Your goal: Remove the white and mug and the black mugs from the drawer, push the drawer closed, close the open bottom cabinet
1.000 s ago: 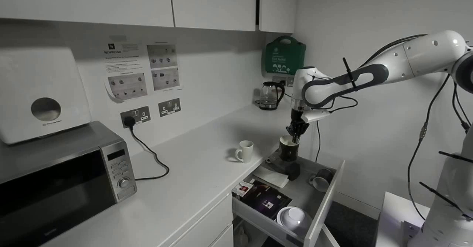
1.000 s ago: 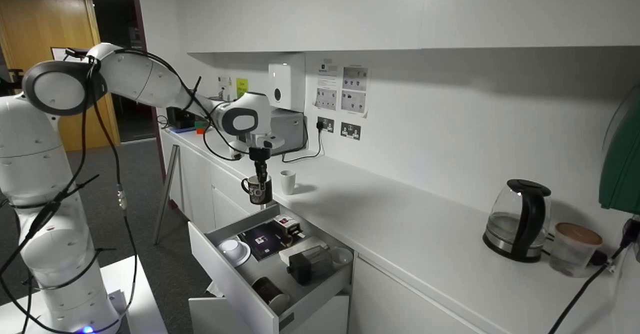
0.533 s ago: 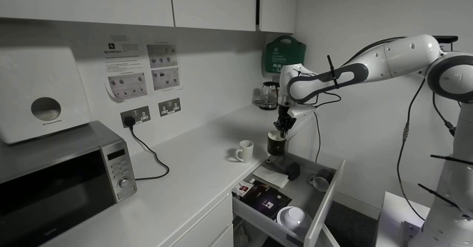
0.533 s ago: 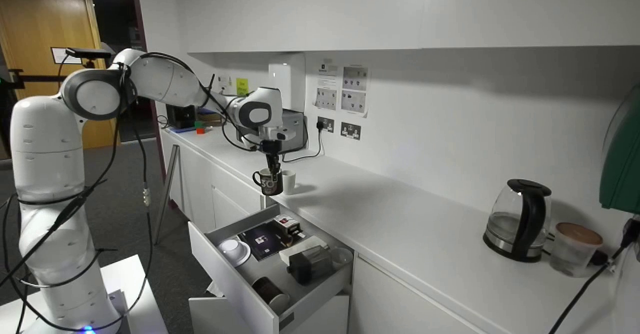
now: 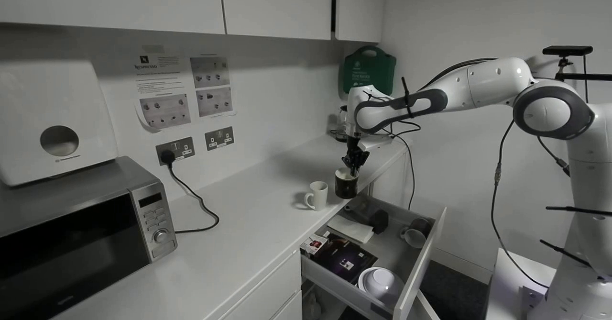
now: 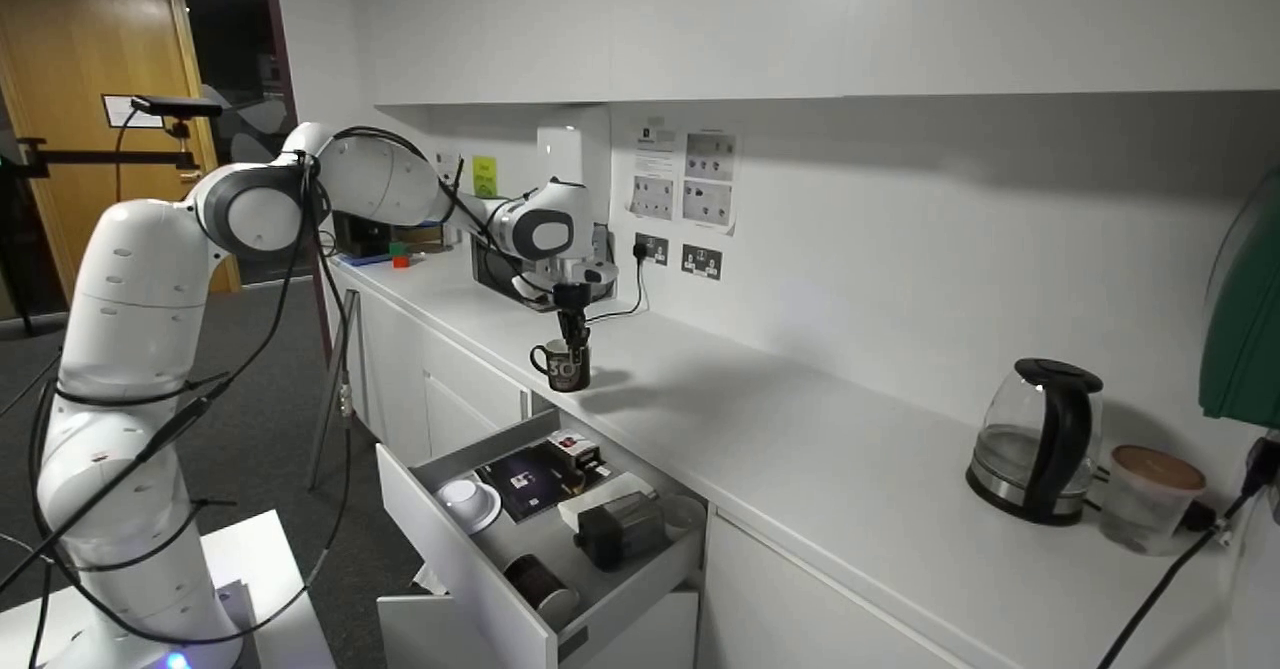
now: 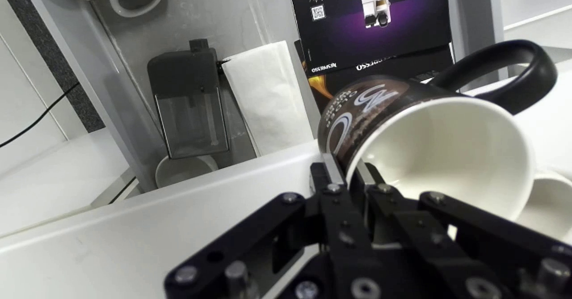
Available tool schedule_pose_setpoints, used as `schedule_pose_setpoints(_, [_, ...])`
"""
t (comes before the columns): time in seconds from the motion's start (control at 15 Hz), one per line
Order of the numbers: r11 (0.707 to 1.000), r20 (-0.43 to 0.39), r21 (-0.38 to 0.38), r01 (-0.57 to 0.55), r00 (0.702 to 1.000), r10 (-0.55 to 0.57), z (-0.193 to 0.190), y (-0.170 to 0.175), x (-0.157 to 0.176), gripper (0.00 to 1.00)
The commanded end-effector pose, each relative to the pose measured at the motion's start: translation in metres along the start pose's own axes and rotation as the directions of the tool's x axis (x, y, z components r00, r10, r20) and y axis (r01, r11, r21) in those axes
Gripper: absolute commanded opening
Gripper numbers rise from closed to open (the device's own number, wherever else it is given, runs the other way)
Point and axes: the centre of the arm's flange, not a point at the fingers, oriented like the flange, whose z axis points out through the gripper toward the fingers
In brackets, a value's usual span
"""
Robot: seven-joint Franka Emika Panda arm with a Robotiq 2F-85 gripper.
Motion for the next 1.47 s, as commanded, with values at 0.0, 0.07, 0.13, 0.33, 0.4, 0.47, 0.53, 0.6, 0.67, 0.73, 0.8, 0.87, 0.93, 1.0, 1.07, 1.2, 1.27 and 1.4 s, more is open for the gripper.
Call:
schedule_pose_setpoints(0.0, [0.998, 0.001, 0.011, 0.055, 0.998, -0.055, -0.015, 0.014, 0.027, 0.02])
schedule_pose_setpoints(0.07, [0.997, -0.004, 0.009, 0.080, 0.997, -0.080, -0.015, 0.019, 0.030, 0.02])
schedule_pose_setpoints(0.13, [0.994, -0.006, 0.012, 0.113, 0.994, -0.113, -0.014, 0.023, 0.032, 0.02])
schedule_pose_setpoints(0.33, [0.977, -0.014, 0.003, 0.215, 0.977, -0.215, -0.015, 0.032, 0.038, 0.02])
schedule_pose_setpoints(0.4, [0.969, -0.012, -0.002, 0.248, 0.969, -0.248, -0.015, 0.034, 0.039, 0.02])
schedule_pose_setpoints(0.47, [0.960, -0.010, -0.007, 0.281, 0.960, -0.281, -0.015, 0.035, 0.040, 0.02])
schedule_pose_setpoints(0.53, [0.951, -0.009, -0.010, 0.310, 0.951, -0.310, -0.015, 0.035, 0.041, 0.02])
schedule_pose_setpoints(0.6, [0.941, -0.004, -0.012, 0.338, 0.941, -0.338, -0.014, 0.034, 0.042, 0.02])
schedule_pose_setpoints(0.67, [0.932, 0.003, -0.012, 0.362, 0.932, -0.362, -0.014, 0.032, 0.044, 0.02])
schedule_pose_setpoints(0.73, [0.924, 0.008, -0.014, 0.383, 0.924, -0.383, -0.013, 0.030, 0.046, 0.02])
schedule_pose_setpoints(0.8, [0.915, 0.011, -0.011, 0.404, 0.915, -0.404, -0.012, 0.027, 0.048, 0.02])
schedule_pose_setpoints(0.87, [0.907, 0.015, -0.012, 0.421, 0.907, -0.420, -0.010, 0.023, 0.051, 0.02])
schedule_pose_setpoints(0.93, [0.900, 0.019, -0.009, 0.436, 0.900, -0.436, -0.007, 0.019, 0.054, 0.02])
schedule_pose_setpoints(1.0, [0.895, 0.024, -0.007, 0.447, 0.894, -0.447, -0.005, 0.016, 0.059, 0.02])
schedule_pose_setpoints(1.07, [0.889, 0.028, -0.004, 0.458, 0.889, -0.458, -0.002, 0.012, 0.063, 0.02])
schedule_pose_setpoints(1.2, [0.880, 0.033, -0.002, 0.475, 0.880, -0.475, 0.003, 0.005, 0.071, 0.02])
schedule_pose_setpoints(1.27, [0.877, 0.036, 0.000, 0.480, 0.877, -0.480, 0.005, 0.003, 0.075, 0.02])
schedule_pose_setpoints(1.4, [0.873, 0.043, 0.002, 0.488, 0.872, -0.488, 0.010, -0.001, 0.082, 0.02])
